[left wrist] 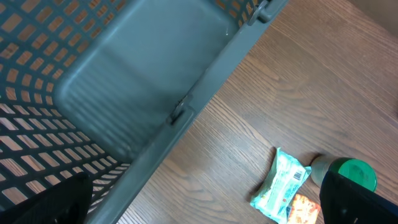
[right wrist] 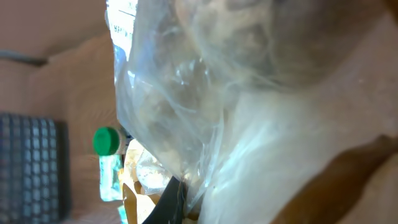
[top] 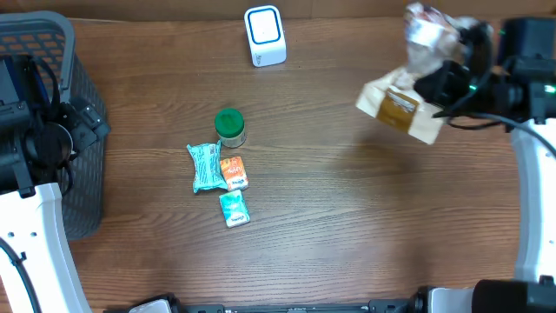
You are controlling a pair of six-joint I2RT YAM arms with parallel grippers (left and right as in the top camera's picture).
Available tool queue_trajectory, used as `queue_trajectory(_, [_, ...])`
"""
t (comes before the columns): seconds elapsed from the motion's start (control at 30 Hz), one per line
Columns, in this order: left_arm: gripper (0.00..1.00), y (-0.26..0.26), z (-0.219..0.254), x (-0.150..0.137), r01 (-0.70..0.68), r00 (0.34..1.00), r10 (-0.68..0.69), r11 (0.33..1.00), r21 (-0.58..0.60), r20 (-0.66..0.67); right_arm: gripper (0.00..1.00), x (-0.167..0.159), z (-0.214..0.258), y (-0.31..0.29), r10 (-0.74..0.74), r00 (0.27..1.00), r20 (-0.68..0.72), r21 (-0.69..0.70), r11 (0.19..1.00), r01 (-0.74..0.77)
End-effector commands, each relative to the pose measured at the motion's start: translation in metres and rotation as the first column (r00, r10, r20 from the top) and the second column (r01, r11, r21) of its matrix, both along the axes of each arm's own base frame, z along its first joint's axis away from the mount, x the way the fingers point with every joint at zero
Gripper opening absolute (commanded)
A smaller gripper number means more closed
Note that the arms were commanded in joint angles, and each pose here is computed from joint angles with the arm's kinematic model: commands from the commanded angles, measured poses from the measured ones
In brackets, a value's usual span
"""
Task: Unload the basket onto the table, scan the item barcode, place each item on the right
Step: 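Carry the mushroom bag to the right and release it on the table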
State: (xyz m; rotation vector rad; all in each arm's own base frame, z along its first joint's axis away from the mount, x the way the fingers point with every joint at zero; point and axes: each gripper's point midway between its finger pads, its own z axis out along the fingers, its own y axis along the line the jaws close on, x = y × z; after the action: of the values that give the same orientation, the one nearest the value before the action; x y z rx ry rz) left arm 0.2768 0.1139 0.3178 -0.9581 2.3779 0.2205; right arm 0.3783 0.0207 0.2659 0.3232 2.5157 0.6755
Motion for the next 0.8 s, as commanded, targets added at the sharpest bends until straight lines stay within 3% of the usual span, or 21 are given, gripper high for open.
queue_trajectory(0.0, [1.00, 0.004, 0.005, 0.000, -0.016, 1.000, 0.015, 1.000, 0.015, 0.010, 0.04, -0.004, -0.031, -0.017, -0.052, 0.996, -0.078, 0.122, 0.991, 0.062])
queue_trajectory(0.47, [0.99, 0.004, 0.005, 0.000, -0.016, 1.000, 0.015, 1.000, 0.016, 0.011, 0.04, -0.029, -0.174, -0.095, -0.350, 0.921, -0.173, 0.158, 0.913, 0.377])
queue_trajectory(0.67, [1.00, 0.004, 0.005, 0.000, -0.016, 1.000, 0.015, 1.000, 0.016, 0.011, 0.15, -0.032, -0.191, -0.100, -0.379, 0.912, -0.158, 0.130, 0.907, 0.400])
queue_trajectory(0.77, [1.00, 0.004, 0.005, 0.000, -0.015, 1.000, 0.015, 1.000, 0.015, 0.011, 0.28, -0.033, -0.191, -0.100, -0.379, 0.911, -0.160, 0.130, 0.907, 0.400])
